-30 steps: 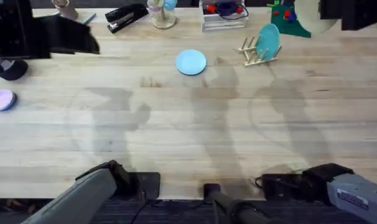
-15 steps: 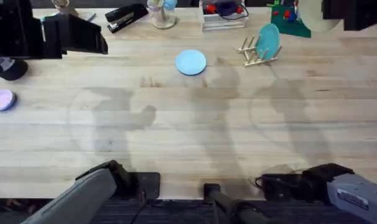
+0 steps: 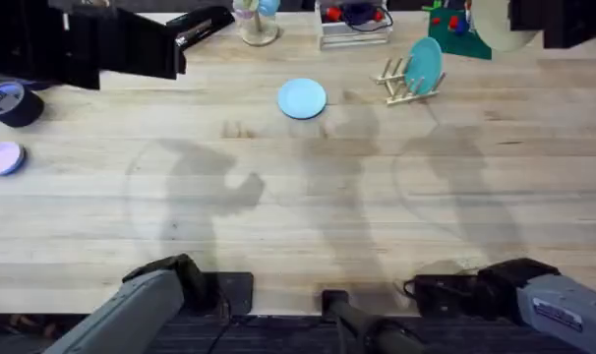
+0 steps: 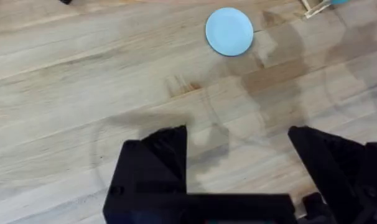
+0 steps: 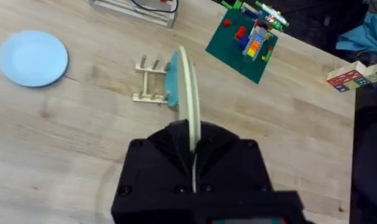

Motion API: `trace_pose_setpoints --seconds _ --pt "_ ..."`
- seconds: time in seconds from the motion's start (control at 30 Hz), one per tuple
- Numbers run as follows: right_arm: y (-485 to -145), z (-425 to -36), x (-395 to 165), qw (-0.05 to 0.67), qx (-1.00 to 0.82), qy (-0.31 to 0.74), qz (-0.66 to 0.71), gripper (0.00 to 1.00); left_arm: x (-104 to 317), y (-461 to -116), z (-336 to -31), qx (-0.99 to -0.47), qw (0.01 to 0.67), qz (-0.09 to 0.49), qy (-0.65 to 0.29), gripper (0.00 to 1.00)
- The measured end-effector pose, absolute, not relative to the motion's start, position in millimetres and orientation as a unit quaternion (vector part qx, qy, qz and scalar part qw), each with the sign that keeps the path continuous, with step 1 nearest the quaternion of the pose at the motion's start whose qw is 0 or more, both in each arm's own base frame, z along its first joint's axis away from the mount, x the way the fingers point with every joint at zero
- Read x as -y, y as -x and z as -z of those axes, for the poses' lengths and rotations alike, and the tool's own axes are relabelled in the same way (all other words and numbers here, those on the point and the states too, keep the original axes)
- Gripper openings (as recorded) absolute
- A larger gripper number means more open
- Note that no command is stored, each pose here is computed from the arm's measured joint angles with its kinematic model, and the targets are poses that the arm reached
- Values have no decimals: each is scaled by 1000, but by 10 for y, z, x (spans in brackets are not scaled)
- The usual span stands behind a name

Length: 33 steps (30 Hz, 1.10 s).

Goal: Pick up the plates from the table one by one and place each into a slot on the dish rack.

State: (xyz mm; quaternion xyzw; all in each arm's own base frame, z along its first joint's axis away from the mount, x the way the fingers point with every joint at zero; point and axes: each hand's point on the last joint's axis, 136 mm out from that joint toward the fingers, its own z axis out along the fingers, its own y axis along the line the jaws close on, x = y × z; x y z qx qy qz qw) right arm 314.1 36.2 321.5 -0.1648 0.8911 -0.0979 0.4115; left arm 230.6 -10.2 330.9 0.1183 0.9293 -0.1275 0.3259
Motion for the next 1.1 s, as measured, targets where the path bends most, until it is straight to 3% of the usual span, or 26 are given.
trace_pose_setpoints --seconds 1.1 --pt "-3202 -3177 -377 408 -893 164 97 29 102 -2306 -3310 -929 326 128 -118 995"
